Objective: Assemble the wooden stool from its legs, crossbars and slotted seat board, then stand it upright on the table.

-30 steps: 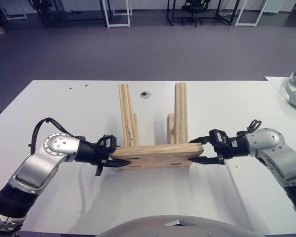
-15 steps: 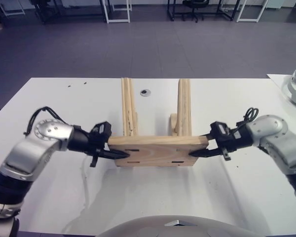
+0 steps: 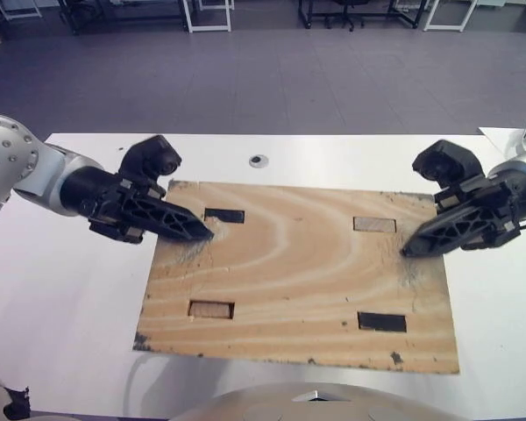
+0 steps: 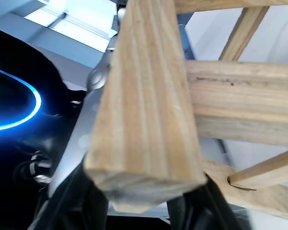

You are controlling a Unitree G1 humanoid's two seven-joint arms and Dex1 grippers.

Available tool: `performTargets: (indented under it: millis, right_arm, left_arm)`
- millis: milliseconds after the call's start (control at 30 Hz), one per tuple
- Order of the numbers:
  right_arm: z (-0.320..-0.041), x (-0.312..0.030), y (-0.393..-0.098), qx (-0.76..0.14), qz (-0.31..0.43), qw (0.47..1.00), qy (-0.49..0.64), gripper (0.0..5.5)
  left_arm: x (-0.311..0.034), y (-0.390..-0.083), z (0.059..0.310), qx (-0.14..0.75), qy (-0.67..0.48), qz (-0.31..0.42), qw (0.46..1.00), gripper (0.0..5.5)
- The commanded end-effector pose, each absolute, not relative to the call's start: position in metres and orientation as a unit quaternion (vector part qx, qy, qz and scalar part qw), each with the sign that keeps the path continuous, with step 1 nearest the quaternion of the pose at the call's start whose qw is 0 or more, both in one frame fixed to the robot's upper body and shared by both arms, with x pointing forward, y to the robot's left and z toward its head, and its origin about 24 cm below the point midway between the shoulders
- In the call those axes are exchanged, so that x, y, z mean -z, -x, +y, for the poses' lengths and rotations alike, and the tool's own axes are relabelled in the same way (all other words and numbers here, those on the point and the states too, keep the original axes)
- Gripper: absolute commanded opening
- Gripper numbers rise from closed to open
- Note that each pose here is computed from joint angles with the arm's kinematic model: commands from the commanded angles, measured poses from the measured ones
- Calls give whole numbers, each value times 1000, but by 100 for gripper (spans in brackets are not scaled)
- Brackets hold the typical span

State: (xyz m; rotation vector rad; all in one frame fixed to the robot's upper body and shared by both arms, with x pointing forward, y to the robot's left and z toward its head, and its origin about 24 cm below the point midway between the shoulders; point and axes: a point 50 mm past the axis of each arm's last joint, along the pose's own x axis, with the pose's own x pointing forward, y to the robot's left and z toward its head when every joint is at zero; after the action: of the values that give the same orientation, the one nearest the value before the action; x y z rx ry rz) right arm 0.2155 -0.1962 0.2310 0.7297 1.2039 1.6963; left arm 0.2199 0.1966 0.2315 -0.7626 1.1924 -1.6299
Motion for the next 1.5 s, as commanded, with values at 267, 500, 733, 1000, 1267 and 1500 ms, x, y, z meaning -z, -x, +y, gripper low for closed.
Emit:
performTargets:
  millis: [267,500,733,1000,1267,1500]
  right_arm:
    - [-248,-142,-218,-501,428,576,-483,308]
    - [-317,-153,-232,-332,193,819,-427,411]
    - [-314,-62,-268,-43,85,993,-72,411]
    - [-305,-50,-283,13,21,1000,2,411]
    - [-264,-40,-289,-16,-14,999,26,411]
    - [-261,-55,-280,15,-62,998,-8,411]
  left_arm:
    - [-142,-221,228,494,491,308,648,298]
    - [-164,-213,309,361,411,220,807,417]
    - [-74,-258,290,47,61,87,993,417]
    - [-55,-255,314,-43,-20,74,996,417]
    - [-72,-286,312,20,9,71,997,417]
    - [-84,-312,295,69,-9,55,996,417]
